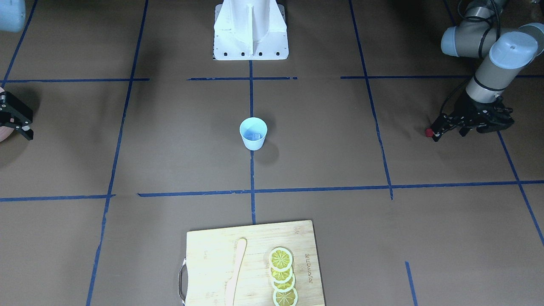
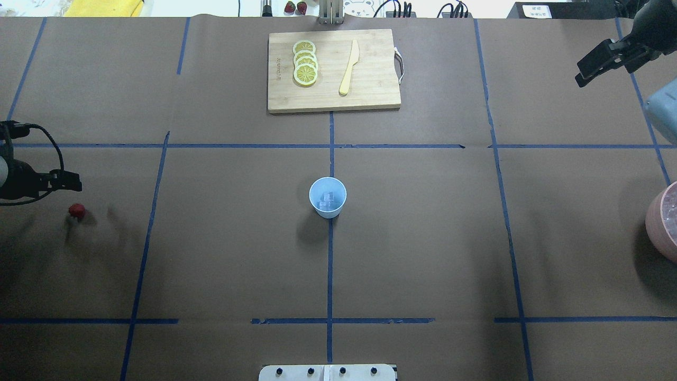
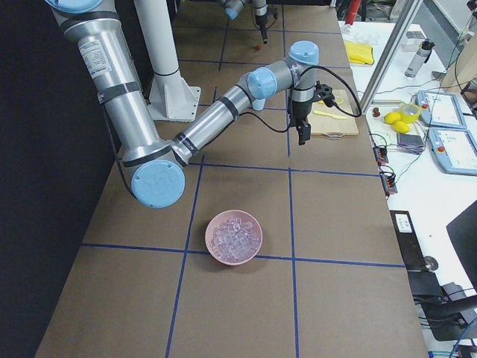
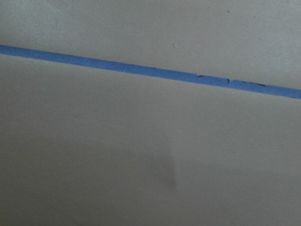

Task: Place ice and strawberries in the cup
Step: 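Lower the left gripper onto the red strawberry and grasp it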

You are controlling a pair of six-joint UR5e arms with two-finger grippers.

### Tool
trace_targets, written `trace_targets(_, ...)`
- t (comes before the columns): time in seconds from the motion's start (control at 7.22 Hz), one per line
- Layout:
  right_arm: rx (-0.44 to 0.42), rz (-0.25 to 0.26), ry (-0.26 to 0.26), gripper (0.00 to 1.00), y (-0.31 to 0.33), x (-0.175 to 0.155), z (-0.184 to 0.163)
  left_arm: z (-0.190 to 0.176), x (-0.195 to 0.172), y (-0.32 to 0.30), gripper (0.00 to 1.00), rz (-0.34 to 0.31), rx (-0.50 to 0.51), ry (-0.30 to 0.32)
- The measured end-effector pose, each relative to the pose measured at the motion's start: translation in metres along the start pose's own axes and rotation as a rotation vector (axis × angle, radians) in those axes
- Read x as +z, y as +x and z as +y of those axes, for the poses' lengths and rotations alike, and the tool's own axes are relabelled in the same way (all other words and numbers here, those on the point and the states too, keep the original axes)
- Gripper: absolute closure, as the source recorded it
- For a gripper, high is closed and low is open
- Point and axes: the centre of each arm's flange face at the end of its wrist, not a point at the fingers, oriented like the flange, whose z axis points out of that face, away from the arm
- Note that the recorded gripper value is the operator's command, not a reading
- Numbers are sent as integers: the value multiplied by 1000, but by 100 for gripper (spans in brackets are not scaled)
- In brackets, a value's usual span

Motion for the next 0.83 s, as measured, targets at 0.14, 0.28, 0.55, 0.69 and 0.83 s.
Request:
trace_targets(0.14, 1, -1, 0, 0, 2, 0, 1, 3, 8, 7, 2, 14, -13, -2)
trace_targets(0.28, 2, -1, 1, 0, 3, -1, 1, 6, 12, 12, 2, 21, -21, -6)
trace_targets(0.55, 5, -2, 3, 0, 5, -2, 1, 10, 14, 15, 2, 24, -23, -10)
trace_targets(0.69, 5, -2, 4, 0, 5, -3, 1, 12, 12, 15, 2, 25, -23, -11)
trace_targets(0.83, 6, -2, 4, 0, 5, -3, 1, 13, 11, 14, 2, 26, -23, -13)
